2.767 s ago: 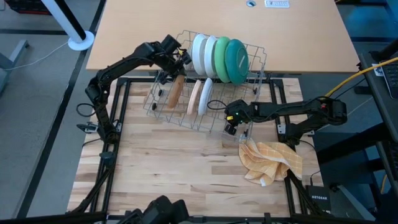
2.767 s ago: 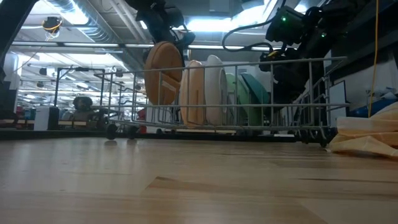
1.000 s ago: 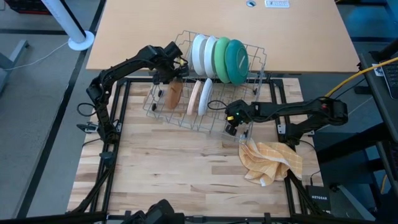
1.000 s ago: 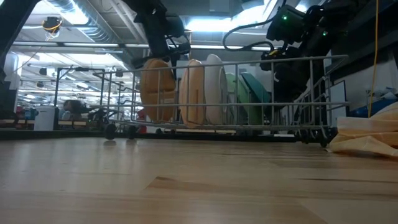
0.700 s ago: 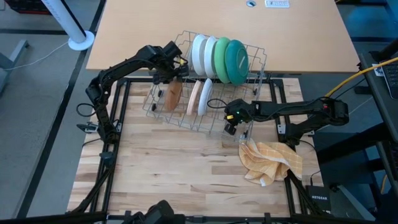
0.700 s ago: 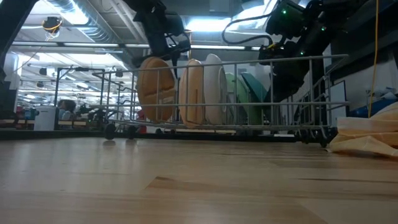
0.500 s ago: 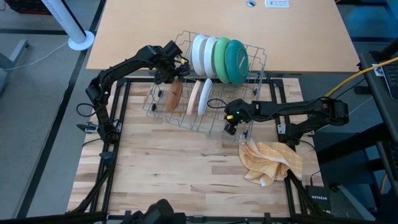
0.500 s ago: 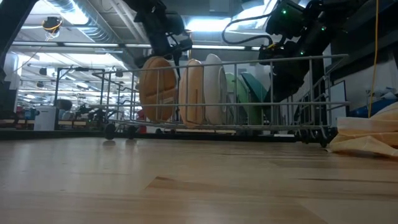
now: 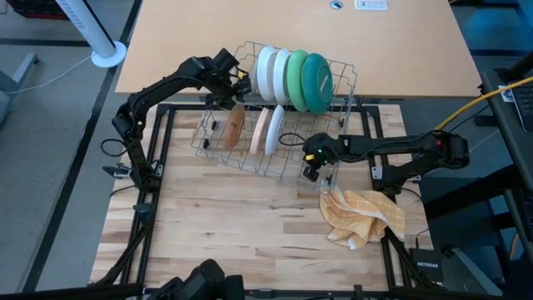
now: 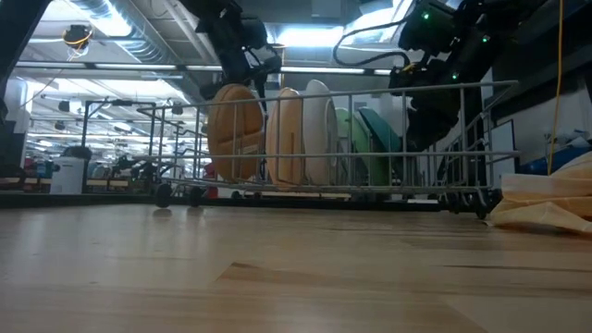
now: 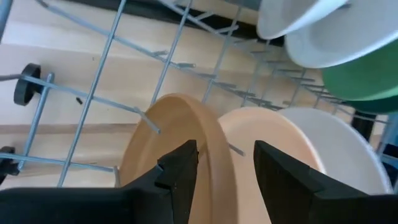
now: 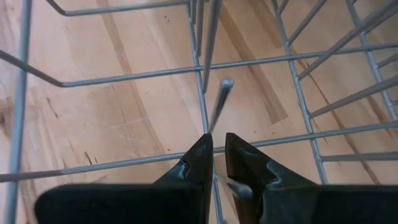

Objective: Sort dishes
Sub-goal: Adjust the brown plate in the dishwasher, then return to Home Position

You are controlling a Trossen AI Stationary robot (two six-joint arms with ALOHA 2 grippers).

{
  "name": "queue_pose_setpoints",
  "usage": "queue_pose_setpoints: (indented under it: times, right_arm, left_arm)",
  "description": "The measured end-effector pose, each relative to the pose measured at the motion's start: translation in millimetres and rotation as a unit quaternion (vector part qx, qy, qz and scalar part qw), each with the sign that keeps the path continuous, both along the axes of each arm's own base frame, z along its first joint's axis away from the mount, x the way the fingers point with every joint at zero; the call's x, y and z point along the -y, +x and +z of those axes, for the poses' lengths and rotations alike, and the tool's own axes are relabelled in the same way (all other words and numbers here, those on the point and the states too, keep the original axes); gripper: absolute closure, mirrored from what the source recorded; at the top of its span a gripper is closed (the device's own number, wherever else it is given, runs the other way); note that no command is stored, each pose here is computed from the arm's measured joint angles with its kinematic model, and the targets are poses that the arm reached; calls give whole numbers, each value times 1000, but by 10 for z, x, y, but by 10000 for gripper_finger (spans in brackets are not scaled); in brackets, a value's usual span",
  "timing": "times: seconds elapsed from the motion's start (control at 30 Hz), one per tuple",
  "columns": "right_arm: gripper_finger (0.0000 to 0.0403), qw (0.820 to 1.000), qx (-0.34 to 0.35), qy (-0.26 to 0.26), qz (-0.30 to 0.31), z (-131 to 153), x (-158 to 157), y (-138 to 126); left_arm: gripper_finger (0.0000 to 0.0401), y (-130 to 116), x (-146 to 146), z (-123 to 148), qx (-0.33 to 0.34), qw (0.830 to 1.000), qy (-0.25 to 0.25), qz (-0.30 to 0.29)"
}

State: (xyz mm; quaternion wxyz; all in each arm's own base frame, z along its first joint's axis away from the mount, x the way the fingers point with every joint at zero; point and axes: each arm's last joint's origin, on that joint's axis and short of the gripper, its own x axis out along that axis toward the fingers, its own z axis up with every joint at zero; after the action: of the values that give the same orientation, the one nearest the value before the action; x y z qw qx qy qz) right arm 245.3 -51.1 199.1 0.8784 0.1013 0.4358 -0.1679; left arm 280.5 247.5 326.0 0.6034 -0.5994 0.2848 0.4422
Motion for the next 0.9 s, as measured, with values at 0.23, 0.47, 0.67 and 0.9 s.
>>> queue_pose_setpoints:
  times: [0.23, 0.47, 0.67, 0.9]
  right_arm:
    - [354, 999, 40, -13, -9, 223, -5, -53]
    - [354, 994, 110, -28, -11, 652, -7, -89]
    - [354, 985, 162, -51, -1, 1307, -49, -305]
    - [354, 951, 296, -94, -9, 2174, -180, -1009]
  left_arm:
    - [251, -170, 16, 236, 28, 999, 35, 3]
    - [251, -447, 157, 601, 46, 992, 111, -32]
    - [251, -758, 535, 1048, 35, 961, 245, -122]
    - [251, -1244, 1338, 1572, 10, 876, 427, -224]
